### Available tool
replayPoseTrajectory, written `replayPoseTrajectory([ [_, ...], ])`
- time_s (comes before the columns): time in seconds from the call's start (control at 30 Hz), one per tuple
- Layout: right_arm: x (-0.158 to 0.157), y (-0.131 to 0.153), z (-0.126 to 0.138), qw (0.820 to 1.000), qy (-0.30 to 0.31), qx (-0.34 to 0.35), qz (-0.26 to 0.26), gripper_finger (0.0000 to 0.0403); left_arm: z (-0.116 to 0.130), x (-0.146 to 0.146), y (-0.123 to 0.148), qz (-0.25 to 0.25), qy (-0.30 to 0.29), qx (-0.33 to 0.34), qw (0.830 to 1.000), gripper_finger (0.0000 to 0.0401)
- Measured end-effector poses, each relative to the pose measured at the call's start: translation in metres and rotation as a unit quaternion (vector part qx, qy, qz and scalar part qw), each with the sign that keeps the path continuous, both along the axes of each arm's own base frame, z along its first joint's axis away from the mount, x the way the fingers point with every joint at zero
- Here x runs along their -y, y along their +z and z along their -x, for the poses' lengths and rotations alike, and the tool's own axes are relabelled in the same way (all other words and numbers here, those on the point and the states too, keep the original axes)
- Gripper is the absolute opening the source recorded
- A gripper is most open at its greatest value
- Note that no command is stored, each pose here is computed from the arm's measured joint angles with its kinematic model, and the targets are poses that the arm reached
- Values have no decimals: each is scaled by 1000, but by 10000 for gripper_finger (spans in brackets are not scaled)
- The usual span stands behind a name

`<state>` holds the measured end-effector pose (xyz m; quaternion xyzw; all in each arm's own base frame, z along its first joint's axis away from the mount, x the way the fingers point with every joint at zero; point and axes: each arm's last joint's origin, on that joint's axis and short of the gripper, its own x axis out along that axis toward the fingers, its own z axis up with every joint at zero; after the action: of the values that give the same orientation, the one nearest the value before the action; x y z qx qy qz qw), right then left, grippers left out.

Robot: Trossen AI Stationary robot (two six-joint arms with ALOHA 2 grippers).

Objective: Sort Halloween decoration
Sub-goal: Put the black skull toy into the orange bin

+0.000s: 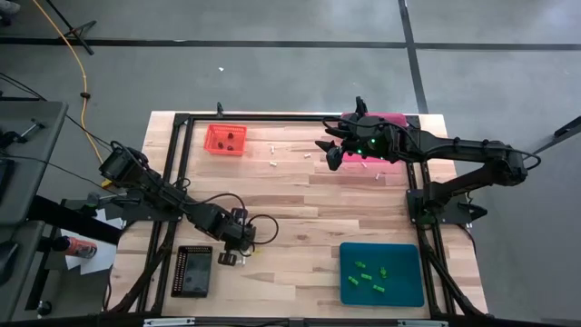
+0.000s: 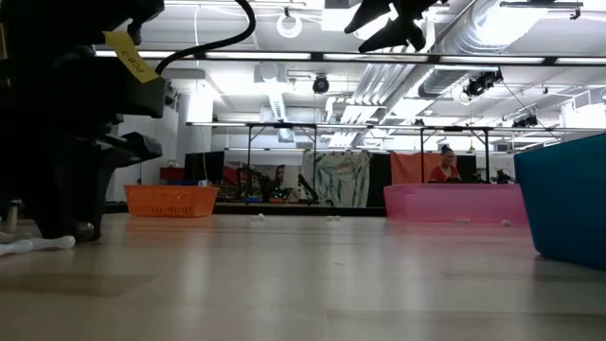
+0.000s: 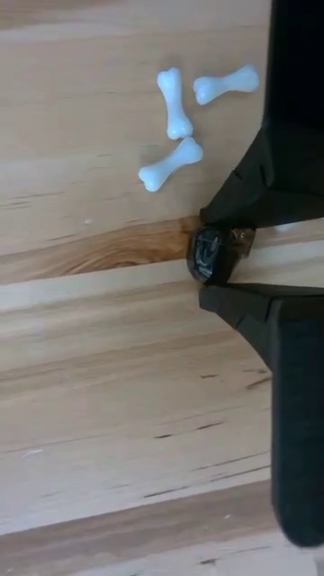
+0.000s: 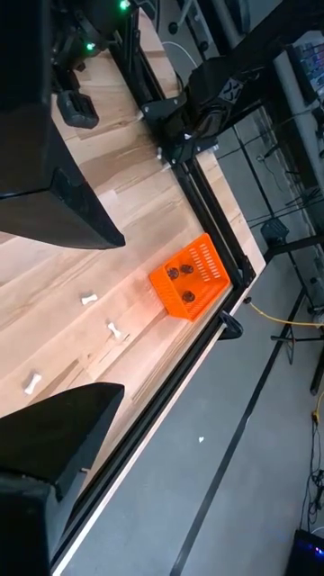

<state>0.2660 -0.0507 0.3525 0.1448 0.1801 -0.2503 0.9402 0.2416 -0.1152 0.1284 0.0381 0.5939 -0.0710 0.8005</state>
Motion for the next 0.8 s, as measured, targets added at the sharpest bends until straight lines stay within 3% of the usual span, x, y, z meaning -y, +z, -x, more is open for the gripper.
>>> replayPoseTrajectory([
  [0.53,0,0,0,1000,0,0,0,248,-2,-4,2,16,5,-3,1000,62],
  [0.8,0,0,0,1000,0,0,0,248,-4,-37,27,54,57,18,997,62],
])
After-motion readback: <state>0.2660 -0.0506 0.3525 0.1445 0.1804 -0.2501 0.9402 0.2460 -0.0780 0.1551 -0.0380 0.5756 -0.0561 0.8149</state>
